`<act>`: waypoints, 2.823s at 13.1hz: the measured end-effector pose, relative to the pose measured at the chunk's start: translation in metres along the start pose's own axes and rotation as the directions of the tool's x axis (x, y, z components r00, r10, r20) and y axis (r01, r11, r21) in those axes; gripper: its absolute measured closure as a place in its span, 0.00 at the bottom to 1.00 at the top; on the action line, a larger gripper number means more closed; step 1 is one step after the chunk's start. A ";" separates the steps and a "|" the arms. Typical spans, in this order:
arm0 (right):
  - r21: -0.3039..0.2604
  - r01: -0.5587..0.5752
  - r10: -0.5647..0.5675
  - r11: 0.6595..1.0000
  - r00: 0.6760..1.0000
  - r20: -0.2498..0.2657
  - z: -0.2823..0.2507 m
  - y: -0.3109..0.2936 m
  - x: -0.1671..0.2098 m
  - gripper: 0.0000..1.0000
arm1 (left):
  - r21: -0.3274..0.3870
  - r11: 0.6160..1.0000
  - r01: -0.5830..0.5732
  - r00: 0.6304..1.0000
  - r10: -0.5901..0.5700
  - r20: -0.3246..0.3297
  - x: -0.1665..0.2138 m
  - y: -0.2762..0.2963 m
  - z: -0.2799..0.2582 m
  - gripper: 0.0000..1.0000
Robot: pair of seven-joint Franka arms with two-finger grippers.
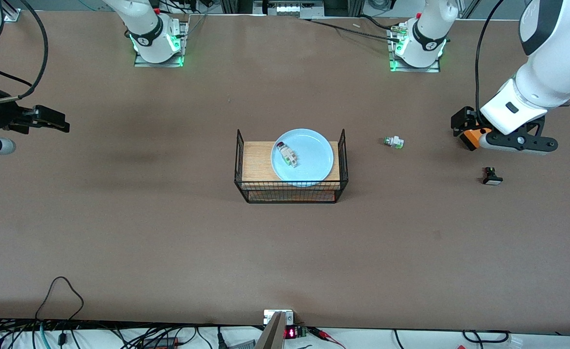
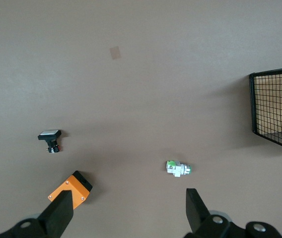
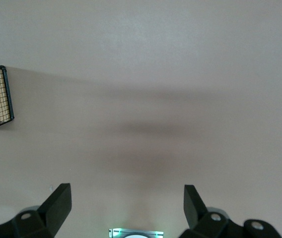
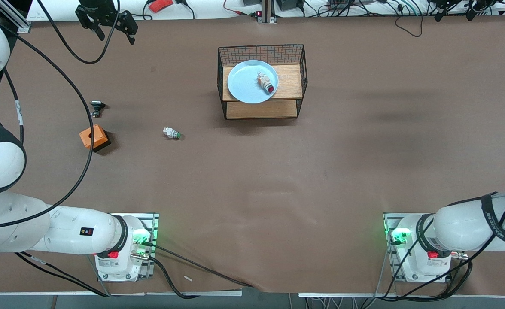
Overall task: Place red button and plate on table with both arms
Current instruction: 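Reach the left gripper to the red button on the plate and grasp, then lift the red button with the left gripper while the right gripper approaches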
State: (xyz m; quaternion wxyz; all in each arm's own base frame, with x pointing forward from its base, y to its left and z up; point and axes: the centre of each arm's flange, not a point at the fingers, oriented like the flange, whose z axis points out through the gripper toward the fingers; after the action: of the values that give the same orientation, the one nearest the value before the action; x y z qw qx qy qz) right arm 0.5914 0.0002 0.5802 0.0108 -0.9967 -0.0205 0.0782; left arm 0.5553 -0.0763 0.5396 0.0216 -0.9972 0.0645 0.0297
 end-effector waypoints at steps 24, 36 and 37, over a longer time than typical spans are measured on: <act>-0.014 -0.009 0.009 1.000 1.000 0.000 0.000 0.005 0.000 0.00 | -0.258 0.643 0.721 0.692 -0.645 0.326 0.060 0.363 0.145 0.00; -0.016 -0.264 0.264 0.964 0.964 -0.014 0.006 -0.026 0.010 0.00 | -0.185 0.670 0.719 0.685 -0.638 0.351 0.052 0.384 0.191 0.62; -0.021 -0.296 0.295 0.955 0.955 -0.012 0.007 -0.044 0.009 0.00 | -0.185 0.670 0.719 0.685 -0.639 0.351 0.052 0.384 0.190 0.66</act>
State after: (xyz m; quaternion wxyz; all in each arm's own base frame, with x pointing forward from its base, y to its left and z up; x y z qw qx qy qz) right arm 0.5971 0.0448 0.5733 -0.0121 -0.9889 0.1279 0.0741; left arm 0.5462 -0.4542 0.3316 -0.1164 -0.9258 -0.3234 0.1575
